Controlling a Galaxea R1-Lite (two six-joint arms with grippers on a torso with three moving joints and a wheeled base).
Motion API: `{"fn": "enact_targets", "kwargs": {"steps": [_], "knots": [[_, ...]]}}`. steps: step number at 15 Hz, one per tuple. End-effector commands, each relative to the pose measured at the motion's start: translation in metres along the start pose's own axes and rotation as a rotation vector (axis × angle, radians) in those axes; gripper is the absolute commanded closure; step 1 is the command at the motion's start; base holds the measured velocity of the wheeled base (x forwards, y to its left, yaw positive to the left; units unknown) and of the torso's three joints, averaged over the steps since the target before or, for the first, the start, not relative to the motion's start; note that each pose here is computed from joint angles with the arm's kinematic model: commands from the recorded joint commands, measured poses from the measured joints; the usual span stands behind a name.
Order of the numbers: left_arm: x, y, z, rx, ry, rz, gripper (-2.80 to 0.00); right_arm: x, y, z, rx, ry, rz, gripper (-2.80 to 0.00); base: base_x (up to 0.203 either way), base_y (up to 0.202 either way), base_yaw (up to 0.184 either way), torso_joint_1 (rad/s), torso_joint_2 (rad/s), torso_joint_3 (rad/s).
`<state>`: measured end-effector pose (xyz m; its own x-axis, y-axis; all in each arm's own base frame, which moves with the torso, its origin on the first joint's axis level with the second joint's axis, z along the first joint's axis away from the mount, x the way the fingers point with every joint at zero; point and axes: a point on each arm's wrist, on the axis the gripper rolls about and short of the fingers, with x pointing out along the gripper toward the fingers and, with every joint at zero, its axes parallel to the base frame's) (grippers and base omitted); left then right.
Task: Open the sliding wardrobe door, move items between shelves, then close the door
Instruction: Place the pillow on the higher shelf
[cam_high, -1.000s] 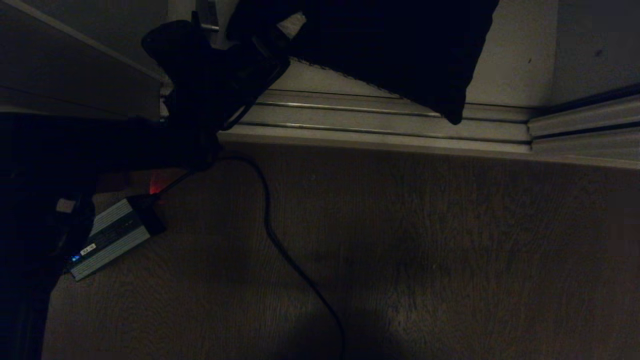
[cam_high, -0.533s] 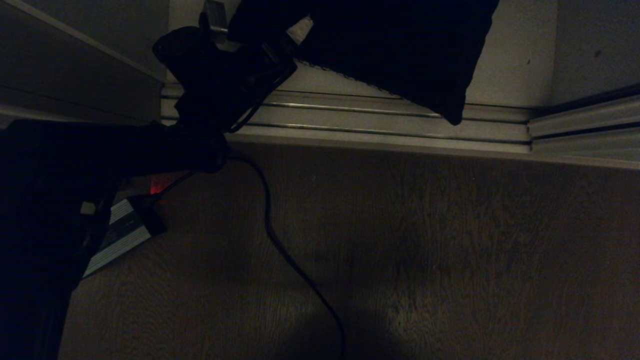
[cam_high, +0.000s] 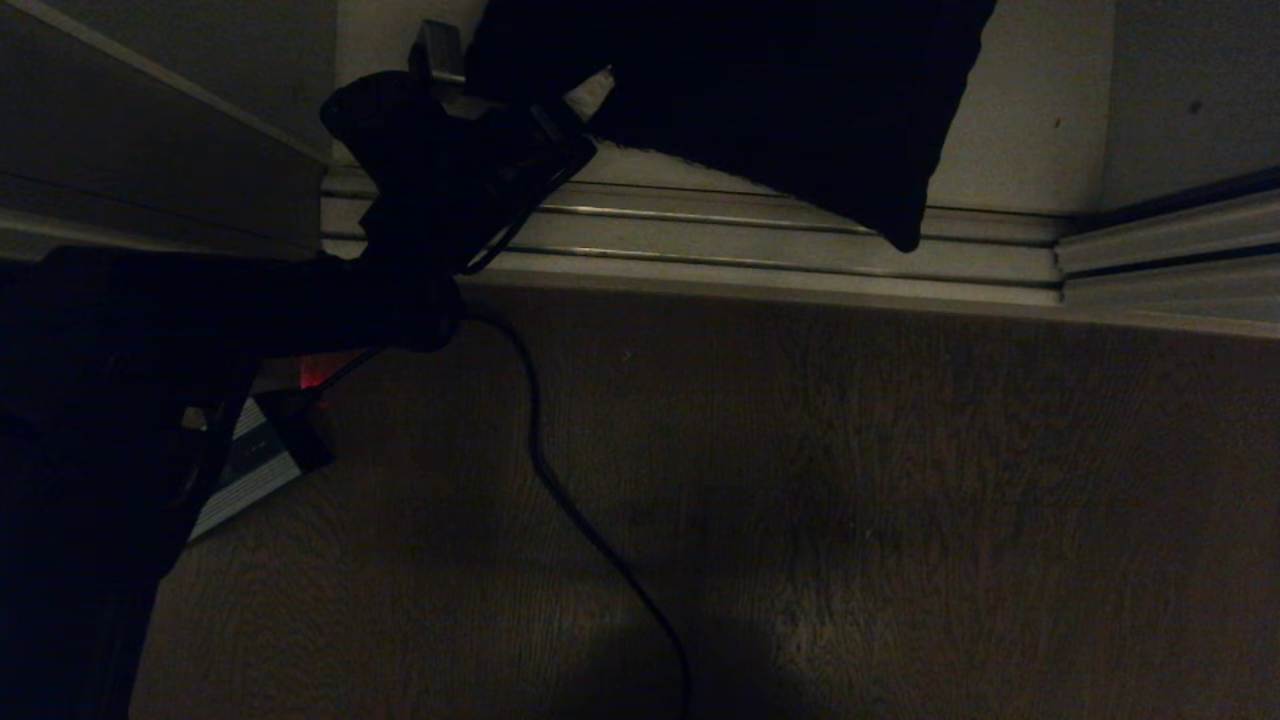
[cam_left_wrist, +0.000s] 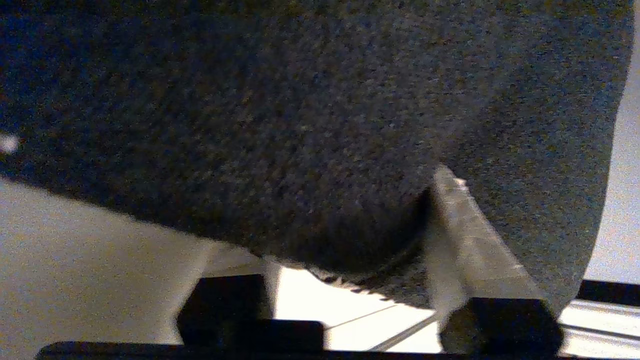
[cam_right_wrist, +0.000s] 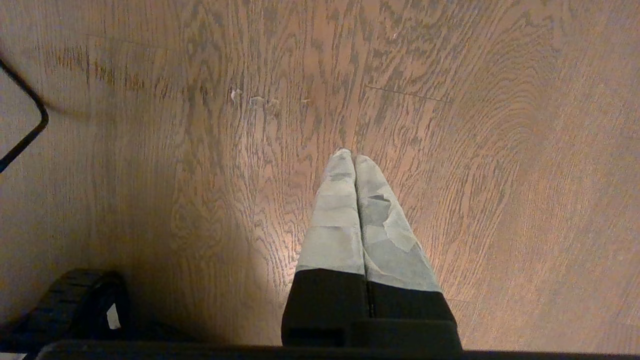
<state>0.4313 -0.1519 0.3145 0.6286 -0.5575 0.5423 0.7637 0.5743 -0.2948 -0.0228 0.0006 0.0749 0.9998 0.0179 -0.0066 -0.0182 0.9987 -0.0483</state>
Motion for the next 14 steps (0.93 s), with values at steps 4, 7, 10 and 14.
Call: {"fn": "enact_targets", "kwargs": {"steps": [4,7,10,14], "knots": [[0.001,-0.012,0.014,0.005,-0.019,-0.027,0.00,0.000,0.000,-0.001,-0.001,0.003,0.001,0.00,0.000,0.000,0.000,0.000,0.00,0.000],[0.002,-0.029,0.025,0.006,0.003,-0.021,0.00,0.000,0.000,-0.001,-0.001,0.003,0.001,0.00,0.000,0.000,0.000,0.000,0.00,0.000],[0.004,-0.055,0.034,0.013,0.019,0.030,0.00,0.000,0.000,-0.001,-0.001,0.003,0.001,0.00,0.000,0.000,0.000,0.000,0.00,0.000],[-0.012,-0.086,0.040,-0.039,0.124,0.082,0.00,0.000,0.000,-0.001,-0.001,0.003,0.001,0.00,0.000,0.000,0.000,0.000,0.00,0.000]]}}
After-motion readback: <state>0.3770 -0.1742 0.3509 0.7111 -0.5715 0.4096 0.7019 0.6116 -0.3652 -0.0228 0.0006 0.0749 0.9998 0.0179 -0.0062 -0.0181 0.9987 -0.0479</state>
